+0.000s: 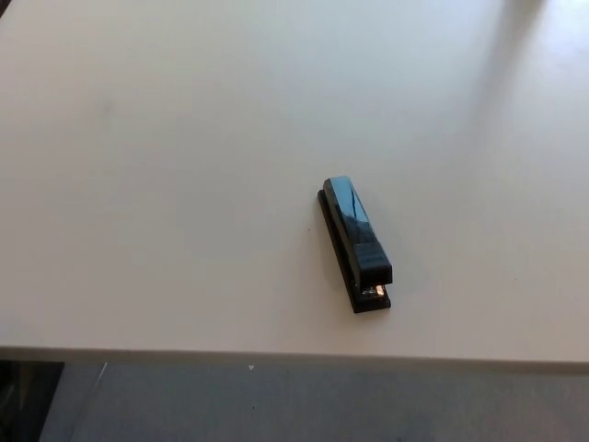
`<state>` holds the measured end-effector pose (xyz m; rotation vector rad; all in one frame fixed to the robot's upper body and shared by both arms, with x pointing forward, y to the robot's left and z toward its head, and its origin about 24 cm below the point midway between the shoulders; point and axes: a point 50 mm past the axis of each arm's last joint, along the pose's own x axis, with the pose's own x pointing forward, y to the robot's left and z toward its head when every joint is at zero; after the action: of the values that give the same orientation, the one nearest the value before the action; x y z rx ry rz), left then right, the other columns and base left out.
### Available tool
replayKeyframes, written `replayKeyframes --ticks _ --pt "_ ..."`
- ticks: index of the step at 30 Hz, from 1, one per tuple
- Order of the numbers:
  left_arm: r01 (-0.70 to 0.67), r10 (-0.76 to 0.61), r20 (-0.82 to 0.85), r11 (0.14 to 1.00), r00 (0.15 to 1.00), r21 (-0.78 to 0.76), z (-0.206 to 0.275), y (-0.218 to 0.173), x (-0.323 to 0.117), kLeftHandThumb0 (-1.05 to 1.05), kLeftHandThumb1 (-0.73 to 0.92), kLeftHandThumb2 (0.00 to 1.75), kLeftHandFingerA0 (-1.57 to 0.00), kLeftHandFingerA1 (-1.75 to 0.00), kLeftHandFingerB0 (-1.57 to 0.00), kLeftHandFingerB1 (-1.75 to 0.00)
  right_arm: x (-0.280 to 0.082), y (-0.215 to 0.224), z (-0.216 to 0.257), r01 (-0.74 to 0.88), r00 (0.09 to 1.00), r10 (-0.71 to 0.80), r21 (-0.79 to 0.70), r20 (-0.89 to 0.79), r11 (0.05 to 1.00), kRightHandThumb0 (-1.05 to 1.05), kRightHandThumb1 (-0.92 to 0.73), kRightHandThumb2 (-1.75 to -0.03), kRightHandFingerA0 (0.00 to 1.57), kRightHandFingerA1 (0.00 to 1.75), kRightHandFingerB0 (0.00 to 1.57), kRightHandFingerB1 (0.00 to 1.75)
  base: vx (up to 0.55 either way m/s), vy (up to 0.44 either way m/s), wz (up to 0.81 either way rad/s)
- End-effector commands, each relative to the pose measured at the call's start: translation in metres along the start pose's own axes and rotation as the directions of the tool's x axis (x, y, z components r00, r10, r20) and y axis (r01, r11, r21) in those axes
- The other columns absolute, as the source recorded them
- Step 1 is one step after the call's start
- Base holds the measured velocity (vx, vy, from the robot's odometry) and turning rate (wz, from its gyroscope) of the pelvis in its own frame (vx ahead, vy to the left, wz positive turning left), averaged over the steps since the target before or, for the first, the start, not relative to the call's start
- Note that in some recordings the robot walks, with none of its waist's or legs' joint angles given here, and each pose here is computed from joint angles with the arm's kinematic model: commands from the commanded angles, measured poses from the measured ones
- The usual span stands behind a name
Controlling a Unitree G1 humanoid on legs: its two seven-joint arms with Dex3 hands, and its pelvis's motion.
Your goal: The robot uses its right hand to press on the stapler that is in the middle of the desk
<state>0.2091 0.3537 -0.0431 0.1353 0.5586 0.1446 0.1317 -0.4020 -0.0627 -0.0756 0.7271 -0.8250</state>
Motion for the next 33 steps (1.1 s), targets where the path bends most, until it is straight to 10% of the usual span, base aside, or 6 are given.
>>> replayKeyframes --ticks 1,9,13,15,16,33 --pt "-0.049 0.049 0.009 0.999 0.999 0.007 0.008 0.013 -0.002 -0.49 0.92 0.91 -0.01 -0.20 -0.02 -0.17 0.000 0.024 -0.007 -0.116 0.988 0.108 -0.064 -0.108 0.991 -0.15 -0.62 -0.71 0.95 1.11 0.67 0.64 0.00 0.000 0.00" --pt "-0.040 0.040 0.039 0.999 0.998 0.004 0.014 0.013 0.000 -0.49 0.92 0.92 -0.01 -0.20 -0.01 -0.17 0.000 0.063 0.009 -0.363 0.930 0.316 -0.332 -0.188 0.871 -0.34 -0.66 -0.59 1.00 0.60 0.65 0.44 0.00 0.000 0.00" --pt "-0.049 0.049 0.031 0.999 0.998 0.001 0.017 0.015 0.001 -0.50 0.92 0.90 -0.01 -0.19 -0.02 -0.18 -0.004 0.083 0.017 -0.532 0.846 0.463 -0.361 -0.266 0.766 -0.54 -0.67 -0.60 0.60 0.44 0.35 0.36 0.00 0.000 0.00" --pt "-0.050 0.050 0.039 0.999 0.998 0.001 0.019 0.017 0.001 -0.51 0.92 0.92 0.00 -0.19 0.00 -0.18 -0.007 0.095 0.020 -0.607 0.795 0.536 -0.368 -0.285 0.705 -0.77 -0.59 -0.96 0.04 0.43 0.00 0.25 0.00 0.000 0.00" --pt "-0.047 0.046 0.040 0.999 0.998 0.007 0.019 0.017 0.001 -0.52 0.92 0.92 0.00 -0.18 0.00 -0.17 -0.008 0.099 0.023 -0.612 0.791 0.551 -0.319 -0.267 0.724 -0.83 -0.61 -1.00 0.00 0.16 0.00 0.12 0.00 0.000 0.00" --pt "-0.033 0.034 0.058 0.999 0.998 -0.022 0.028 0.015 0.005 -0.59 0.85 1.03 0.00 -0.23 -0.01 -0.23 -0.012 0.122 0.038 -0.630 0.775 0.614 -0.262 -0.149 0.731 -1.03 -0.79 -1.13 0.00 0.04 0.00 0.00 0.00 0.000 0.00"
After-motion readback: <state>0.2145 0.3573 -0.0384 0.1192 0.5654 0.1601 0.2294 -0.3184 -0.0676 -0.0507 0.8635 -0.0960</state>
